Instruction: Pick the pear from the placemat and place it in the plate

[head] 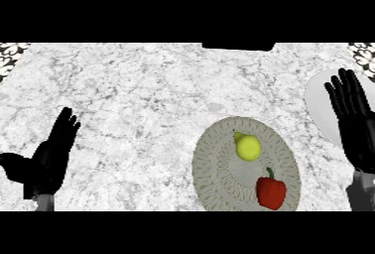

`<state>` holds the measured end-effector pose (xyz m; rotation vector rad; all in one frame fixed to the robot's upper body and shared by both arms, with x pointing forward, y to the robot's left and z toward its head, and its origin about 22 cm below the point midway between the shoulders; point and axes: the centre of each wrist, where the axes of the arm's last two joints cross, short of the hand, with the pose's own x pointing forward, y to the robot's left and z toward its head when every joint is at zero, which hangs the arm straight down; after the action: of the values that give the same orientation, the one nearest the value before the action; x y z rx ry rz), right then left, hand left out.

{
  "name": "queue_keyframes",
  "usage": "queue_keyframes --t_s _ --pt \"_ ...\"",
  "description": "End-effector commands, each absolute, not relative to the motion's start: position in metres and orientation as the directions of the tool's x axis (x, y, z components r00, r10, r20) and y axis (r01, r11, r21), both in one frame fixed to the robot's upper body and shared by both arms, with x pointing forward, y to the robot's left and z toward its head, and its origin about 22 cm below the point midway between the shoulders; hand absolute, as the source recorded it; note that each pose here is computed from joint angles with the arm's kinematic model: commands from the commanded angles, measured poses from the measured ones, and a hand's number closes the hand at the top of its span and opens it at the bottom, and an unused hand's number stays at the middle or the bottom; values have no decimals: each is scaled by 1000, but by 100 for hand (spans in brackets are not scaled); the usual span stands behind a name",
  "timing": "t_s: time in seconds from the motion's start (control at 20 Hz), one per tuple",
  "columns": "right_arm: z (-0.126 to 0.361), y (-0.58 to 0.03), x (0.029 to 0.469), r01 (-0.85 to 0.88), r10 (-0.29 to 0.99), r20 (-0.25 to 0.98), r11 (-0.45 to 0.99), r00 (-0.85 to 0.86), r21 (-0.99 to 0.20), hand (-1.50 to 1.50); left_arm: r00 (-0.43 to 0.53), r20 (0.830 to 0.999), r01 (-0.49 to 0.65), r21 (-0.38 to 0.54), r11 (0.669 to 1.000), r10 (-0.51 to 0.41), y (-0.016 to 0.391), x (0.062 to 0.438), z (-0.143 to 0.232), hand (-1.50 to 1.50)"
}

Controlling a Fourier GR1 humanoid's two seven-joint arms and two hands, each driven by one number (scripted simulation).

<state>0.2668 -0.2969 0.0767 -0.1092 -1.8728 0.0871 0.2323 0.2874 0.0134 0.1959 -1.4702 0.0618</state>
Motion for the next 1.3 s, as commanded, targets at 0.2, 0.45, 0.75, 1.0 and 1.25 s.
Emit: queue_keyframes --t_s 0.2,0.45,0.75,1.0,1.25 --pt "35 -192 299 -260 93 968 965 234 -29 150 -20 978 -26 207 978 -207 284 252 28 0" --pt "48 -134 313 -82 346 923 938 167 -337 -150 28 982 24 188 982 -188 282 253 5 0" --pt "21 -82 286 -135 428 900 900 85 -415 -150 65 980 -7 187 982 -187 307 250 -16 0" --pt "68 -105 293 -48 550 831 835 87 -548 -150 48 978 -2 201 980 -201 308 251 -26 0" --pt "99 -131 310 -146 715 674 699 189 -700 -150 61 979 -11 196 981 -194 304 255 -25 0"
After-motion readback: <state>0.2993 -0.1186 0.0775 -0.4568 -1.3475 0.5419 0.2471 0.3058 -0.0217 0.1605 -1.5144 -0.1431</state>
